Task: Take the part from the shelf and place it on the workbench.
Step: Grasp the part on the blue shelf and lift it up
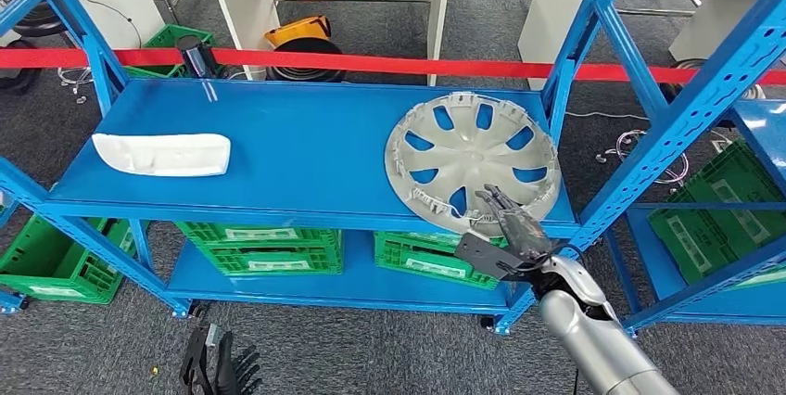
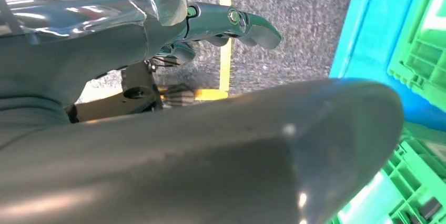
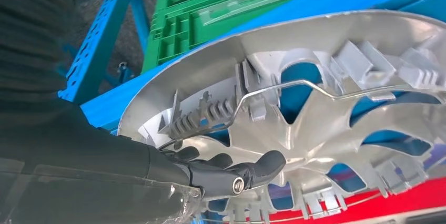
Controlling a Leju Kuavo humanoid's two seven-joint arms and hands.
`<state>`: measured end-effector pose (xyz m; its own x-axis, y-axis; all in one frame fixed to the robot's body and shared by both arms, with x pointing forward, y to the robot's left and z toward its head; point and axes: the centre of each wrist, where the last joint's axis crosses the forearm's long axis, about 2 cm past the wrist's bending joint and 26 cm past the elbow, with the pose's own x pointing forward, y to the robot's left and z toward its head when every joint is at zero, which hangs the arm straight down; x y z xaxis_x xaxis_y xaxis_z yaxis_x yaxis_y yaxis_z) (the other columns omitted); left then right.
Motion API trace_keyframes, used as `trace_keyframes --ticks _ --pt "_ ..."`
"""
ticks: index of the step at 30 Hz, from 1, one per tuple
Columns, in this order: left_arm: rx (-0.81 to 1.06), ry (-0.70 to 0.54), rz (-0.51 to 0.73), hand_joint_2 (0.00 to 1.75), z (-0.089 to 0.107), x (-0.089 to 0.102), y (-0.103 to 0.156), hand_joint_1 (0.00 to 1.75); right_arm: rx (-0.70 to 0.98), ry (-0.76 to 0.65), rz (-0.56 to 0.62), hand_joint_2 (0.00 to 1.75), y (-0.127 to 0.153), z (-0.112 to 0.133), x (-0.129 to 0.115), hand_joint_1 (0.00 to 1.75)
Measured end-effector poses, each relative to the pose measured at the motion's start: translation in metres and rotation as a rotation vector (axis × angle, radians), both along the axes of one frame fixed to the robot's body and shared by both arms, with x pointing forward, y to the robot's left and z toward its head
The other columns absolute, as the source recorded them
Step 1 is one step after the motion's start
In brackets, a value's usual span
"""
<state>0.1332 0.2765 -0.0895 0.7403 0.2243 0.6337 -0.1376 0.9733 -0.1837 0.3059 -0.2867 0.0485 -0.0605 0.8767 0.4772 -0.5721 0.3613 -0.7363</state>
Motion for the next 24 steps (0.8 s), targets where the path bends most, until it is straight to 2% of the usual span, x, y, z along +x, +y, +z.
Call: trace_keyframes --ticks 10,18,19,22,23,24 --pt "-0.002 0.001 0.014 0.00 -0.003 -0.009 0.001 0.00 -0.096 0.024 0.025 1.75 -0.026 -0.002 0.012 0.00" --pt "0.006 0.007 0.019 0.00 -0.005 -0.016 0.006 0.00 -0.153 0.020 0.041 1.75 -0.031 -0.004 0.016 0.00" --pt "0.008 0.009 0.019 0.00 -0.005 -0.017 0.006 0.00 -0.157 0.021 0.038 1.75 -0.032 -0.004 0.016 0.14" --pt "0.008 0.005 0.021 0.00 -0.005 -0.017 0.007 0.00 -0.172 0.017 0.023 1.75 -0.038 -0.003 0.019 1.15" --pt "0.007 0.001 0.021 0.00 -0.005 -0.017 0.007 0.00 -0.178 0.017 0.018 1.75 -0.041 -0.003 0.019 1.37" --pt "0.006 -0.003 0.021 0.00 -0.004 -0.016 0.007 0.00 -0.185 0.017 0.011 1.75 -0.045 -0.003 0.020 1.40"
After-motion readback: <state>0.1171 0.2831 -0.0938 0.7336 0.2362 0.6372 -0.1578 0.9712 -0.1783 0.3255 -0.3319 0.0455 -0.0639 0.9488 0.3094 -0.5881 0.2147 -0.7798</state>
